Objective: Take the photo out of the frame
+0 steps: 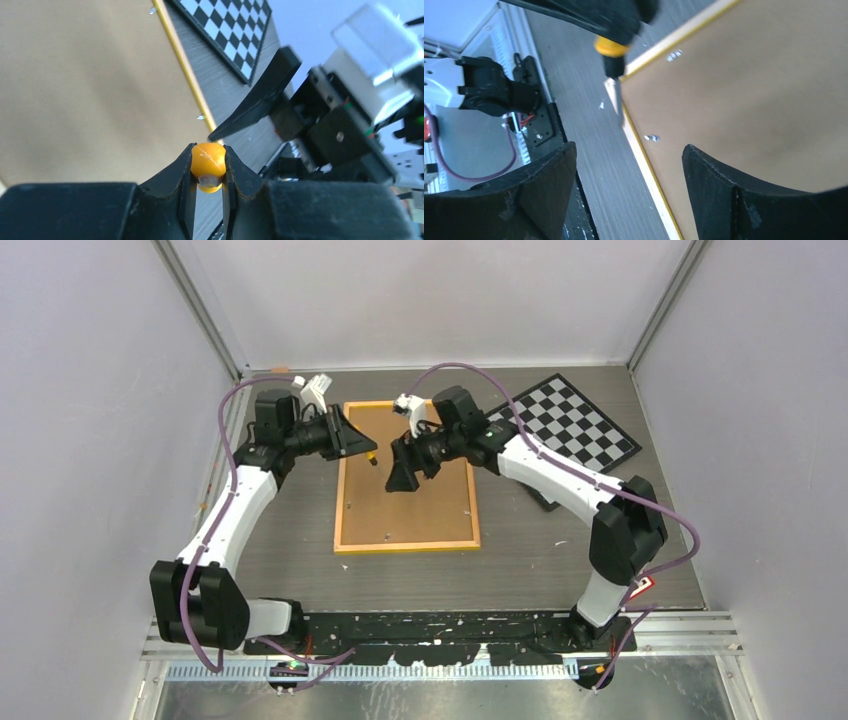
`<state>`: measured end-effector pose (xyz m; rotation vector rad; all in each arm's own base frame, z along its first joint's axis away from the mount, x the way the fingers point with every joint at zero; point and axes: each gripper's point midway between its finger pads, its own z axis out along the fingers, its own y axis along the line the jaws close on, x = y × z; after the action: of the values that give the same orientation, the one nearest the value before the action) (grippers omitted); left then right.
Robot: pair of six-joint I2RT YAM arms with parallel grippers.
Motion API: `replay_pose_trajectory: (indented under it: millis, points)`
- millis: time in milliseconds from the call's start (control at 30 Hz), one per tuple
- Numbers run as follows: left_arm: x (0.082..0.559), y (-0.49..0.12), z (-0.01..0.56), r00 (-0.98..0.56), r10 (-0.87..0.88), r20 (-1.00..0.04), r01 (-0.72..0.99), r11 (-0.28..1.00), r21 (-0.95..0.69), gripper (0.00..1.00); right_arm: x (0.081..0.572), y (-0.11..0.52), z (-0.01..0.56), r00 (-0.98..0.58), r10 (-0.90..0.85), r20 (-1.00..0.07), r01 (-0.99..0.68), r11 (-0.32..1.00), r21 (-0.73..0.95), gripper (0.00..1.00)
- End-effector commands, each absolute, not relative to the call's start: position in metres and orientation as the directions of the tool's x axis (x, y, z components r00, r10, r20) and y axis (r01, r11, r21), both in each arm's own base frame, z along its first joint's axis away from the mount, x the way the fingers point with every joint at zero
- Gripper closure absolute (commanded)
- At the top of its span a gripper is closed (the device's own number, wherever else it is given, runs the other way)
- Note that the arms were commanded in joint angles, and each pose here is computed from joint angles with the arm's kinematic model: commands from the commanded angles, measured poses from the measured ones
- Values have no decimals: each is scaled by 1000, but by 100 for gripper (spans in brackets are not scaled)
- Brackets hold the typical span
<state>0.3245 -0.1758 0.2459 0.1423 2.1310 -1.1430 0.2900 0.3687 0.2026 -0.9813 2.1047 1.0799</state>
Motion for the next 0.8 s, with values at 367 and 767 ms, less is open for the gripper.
replay_pose_trajectory:
  millis: [367, 767]
  points:
    - [293, -191, 291, -761, -186, -621, 499, 442, -745, 82, 303, 401, 219, -341, -392, -854, -921, 323, 219, 99]
    - [265, -191, 262, -830, -5, -558, 499, 439, -747, 44, 265, 385, 214, -162, -510, -844, -986, 110, 123, 100]
